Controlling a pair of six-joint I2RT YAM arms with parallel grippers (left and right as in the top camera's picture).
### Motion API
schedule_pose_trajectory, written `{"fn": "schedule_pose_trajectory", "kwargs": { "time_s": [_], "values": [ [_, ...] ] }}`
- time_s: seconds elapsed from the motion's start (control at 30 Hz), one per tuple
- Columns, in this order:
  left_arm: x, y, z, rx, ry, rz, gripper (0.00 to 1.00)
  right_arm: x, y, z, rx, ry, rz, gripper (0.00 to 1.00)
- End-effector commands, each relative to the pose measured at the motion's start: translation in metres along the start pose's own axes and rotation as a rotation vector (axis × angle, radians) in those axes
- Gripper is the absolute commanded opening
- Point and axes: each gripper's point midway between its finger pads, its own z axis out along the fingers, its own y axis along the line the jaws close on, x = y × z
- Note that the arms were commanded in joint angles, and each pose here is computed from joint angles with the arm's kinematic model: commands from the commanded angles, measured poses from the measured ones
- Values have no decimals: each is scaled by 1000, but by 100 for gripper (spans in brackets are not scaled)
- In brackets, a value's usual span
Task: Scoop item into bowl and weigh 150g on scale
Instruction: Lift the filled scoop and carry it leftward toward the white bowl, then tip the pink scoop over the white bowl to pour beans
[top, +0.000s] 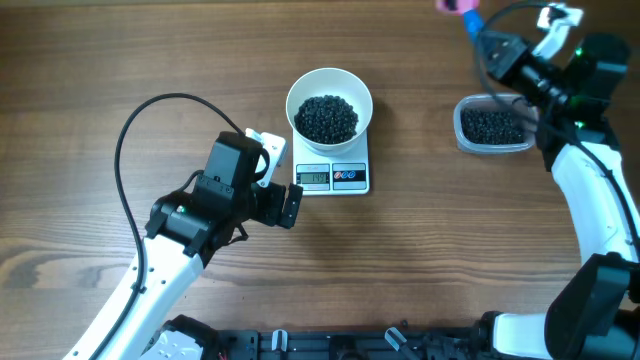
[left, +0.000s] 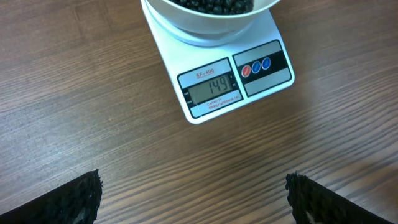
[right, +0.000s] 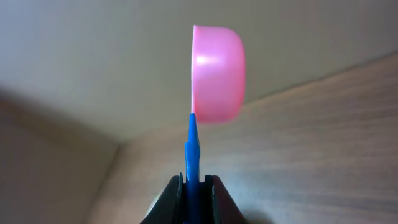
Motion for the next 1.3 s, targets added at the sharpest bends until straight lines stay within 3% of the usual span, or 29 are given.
{"fn": "schedule_pose_trajectory", "kwargs": {
  "time_s": [0.0, 0.13, 0.3, 0.8, 1.27],
  "values": [
    [1, 3, 2, -8, 5, 8, 100, 27, 29, 7, -93, 98, -137, 4],
    [1, 3, 2, -8, 5, 8, 100, 48, 39, 15, -110, 162, -132, 4],
    [1, 3, 2, -8, 5, 8, 100, 76, 52, 22, -146, 239, -267, 4],
    [1, 3, 2, -8, 5, 8, 100, 122, 105, 40, -297, 310, -489, 4],
    [1, 3, 2, -8, 5, 8, 100, 159, 101, 46, -233, 402, -652, 4]
  ]
}}
